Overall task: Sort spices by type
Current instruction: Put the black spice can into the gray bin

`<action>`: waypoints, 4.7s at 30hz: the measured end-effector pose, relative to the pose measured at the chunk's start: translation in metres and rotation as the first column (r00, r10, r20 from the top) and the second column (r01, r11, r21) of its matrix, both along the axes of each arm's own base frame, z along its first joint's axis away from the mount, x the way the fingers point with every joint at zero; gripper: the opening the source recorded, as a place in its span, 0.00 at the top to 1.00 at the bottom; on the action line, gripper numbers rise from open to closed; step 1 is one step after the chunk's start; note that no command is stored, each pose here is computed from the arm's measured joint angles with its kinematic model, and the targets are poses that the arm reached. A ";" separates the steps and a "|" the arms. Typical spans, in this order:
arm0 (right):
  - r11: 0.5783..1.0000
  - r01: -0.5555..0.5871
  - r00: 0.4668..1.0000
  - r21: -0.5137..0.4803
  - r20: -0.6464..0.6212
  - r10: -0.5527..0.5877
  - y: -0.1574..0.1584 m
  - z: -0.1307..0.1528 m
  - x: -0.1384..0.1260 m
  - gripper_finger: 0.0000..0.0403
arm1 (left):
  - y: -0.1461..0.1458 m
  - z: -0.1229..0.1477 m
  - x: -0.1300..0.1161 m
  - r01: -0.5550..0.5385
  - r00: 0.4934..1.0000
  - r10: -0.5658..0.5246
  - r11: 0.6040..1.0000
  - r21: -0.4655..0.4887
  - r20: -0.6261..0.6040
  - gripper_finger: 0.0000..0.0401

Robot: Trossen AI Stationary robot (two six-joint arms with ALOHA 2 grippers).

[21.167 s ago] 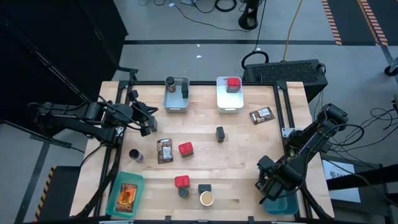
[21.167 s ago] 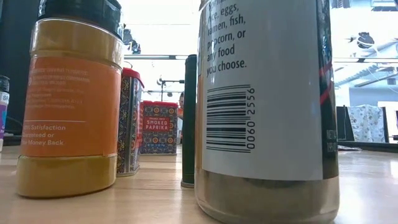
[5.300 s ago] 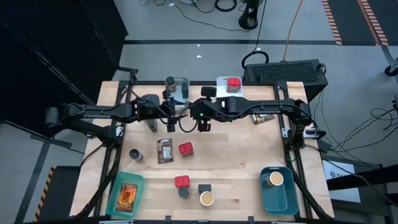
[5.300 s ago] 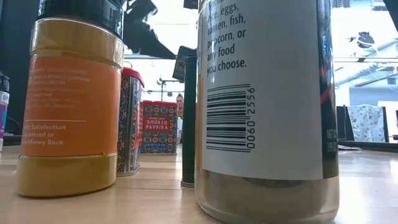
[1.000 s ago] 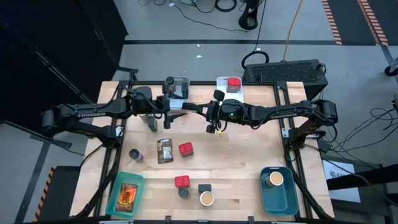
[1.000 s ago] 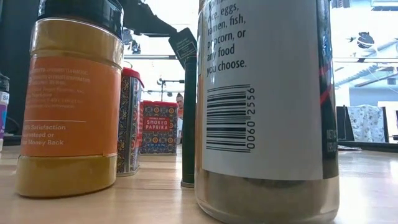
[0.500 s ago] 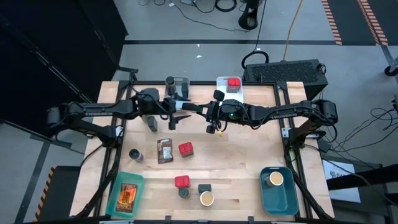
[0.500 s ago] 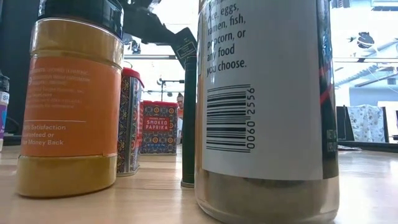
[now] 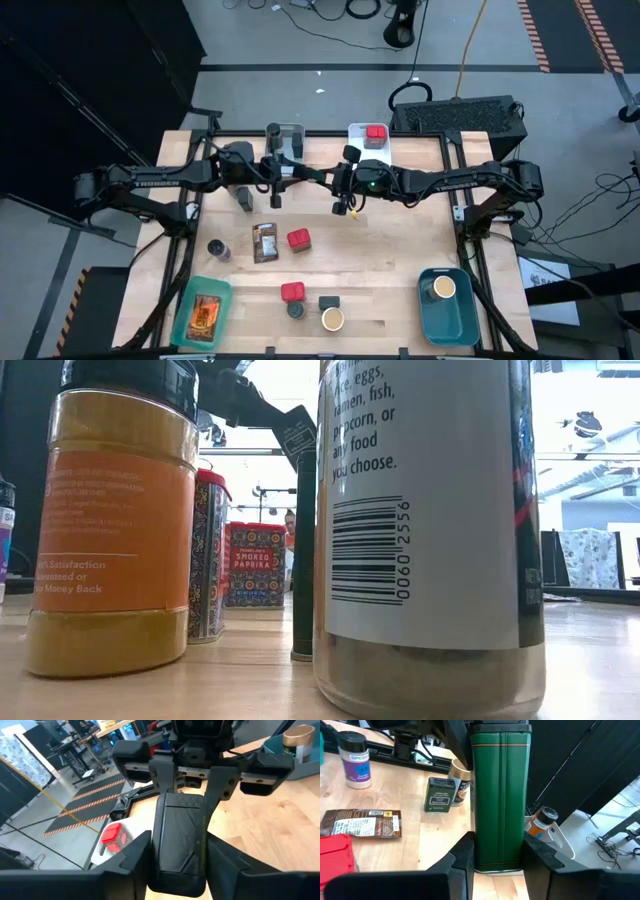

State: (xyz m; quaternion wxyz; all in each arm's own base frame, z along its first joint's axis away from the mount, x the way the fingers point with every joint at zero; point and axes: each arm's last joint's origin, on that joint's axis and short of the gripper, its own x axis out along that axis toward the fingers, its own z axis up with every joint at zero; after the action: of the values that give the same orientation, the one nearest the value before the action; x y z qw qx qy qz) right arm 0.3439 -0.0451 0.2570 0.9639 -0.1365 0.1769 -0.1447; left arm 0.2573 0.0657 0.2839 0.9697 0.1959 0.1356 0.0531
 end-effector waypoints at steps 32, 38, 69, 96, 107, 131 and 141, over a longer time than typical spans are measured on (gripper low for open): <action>0.938 0.347 0.938 0.023 -0.030 -0.346 -0.018 0.012 -0.003 0.26 | 0.067 -0.004 -0.042 -0.773 0.522 0.807 0.311 -0.553 -0.276 0.66; 0.931 0.364 0.931 0.025 -0.035 -0.363 -0.023 0.012 -0.004 0.26 | 0.072 -0.003 -0.036 -0.824 0.469 0.796 0.239 -0.513 -0.382 0.66; 0.929 0.369 0.929 0.016 -0.038 -0.369 -0.027 0.012 -0.005 0.26 | 0.094 -0.053 0.002 -0.874 0.371 0.829 0.159 -0.460 -0.419 0.67; 0.929 0.369 0.929 0.019 -0.047 -0.368 -0.028 0.011 -0.005 0.26 | 0.095 -0.074 0.014 -0.908 0.331 0.836 0.156 -0.390 -0.437 0.61; 0.930 0.368 0.928 0.014 -0.056 -0.367 -0.028 0.010 -0.006 0.26 | 0.098 -0.076 0.019 -0.896 0.355 0.842 0.182 -0.404 -0.407 0.60; 0.929 0.369 0.928 0.012 -0.066 -0.368 -0.028 0.009 -0.006 0.26 | 0.105 -0.092 0.022 -0.918 0.327 0.839 0.172 -0.357 -0.436 0.60; 0.929 0.369 0.927 0.011 -0.068 -0.368 -0.028 0.009 -0.006 0.26 | 0.105 -0.092 0.022 -0.918 0.328 0.837 0.173 -0.358 -0.437 0.60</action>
State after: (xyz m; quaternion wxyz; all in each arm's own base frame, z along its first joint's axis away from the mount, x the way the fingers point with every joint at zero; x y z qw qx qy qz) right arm 0.3378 -0.0728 0.2660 0.9149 -0.0942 0.2323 -0.3165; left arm 0.2796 0.1705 0.1917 0.7559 -0.2035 0.2992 0.5456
